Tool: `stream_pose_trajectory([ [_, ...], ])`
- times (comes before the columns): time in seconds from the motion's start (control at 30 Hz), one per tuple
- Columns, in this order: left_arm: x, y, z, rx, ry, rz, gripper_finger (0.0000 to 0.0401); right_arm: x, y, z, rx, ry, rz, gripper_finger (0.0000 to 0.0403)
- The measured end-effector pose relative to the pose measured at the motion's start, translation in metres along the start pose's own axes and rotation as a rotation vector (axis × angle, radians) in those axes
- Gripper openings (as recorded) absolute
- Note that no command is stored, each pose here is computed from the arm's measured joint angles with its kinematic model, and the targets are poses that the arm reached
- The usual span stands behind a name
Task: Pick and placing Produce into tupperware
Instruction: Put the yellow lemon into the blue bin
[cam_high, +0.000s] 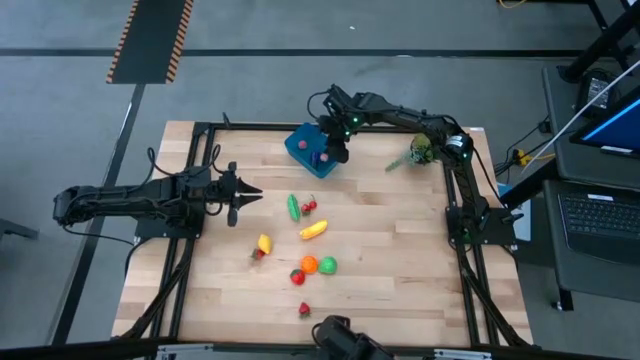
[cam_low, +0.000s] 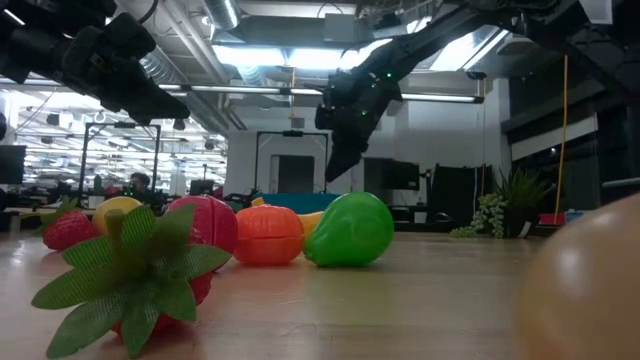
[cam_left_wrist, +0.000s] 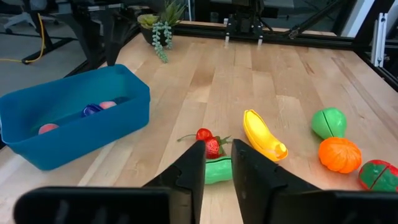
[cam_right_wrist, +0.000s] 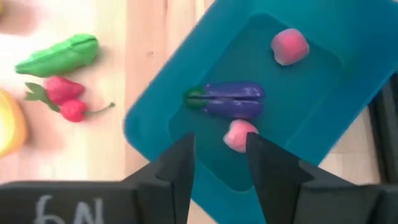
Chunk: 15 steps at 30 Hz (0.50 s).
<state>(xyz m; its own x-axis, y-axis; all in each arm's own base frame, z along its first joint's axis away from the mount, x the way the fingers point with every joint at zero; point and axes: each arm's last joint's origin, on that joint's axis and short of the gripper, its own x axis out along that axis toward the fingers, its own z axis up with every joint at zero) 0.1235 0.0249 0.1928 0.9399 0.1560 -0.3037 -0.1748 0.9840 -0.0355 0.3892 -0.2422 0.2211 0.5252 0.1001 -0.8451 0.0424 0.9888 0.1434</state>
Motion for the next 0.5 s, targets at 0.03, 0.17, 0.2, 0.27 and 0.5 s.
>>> stream_pose_trajectory([
  [0.03,0.0,0.0,0.0,0.0,0.0,0.0,0.0074,-0.001,0.001,0.0,0.01,-0.007,0.012,0.0145],
  [0.17,0.0,0.0,0.0,0.0,-0.004,0.0,0.008,-0.024,0.002,0.0,0.022,-0.04,0.005,0.0145],
  [0.2,0.0,0.0,0.001,0.001,-0.013,0.0,0.0081,-0.031,0.001,-0.002,0.029,-0.053,0.004,0.0145],
  [0.27,0.0,0.0,0.003,0.002,-0.034,-0.001,0.0083,-0.045,0.002,-0.007,0.041,-0.078,0.008,0.0145],
  [0.5,0.0,0.0,0.004,0.002,-0.039,-0.001,0.0085,-0.081,0.025,-0.037,0.023,-0.228,0.017,0.0145],
])
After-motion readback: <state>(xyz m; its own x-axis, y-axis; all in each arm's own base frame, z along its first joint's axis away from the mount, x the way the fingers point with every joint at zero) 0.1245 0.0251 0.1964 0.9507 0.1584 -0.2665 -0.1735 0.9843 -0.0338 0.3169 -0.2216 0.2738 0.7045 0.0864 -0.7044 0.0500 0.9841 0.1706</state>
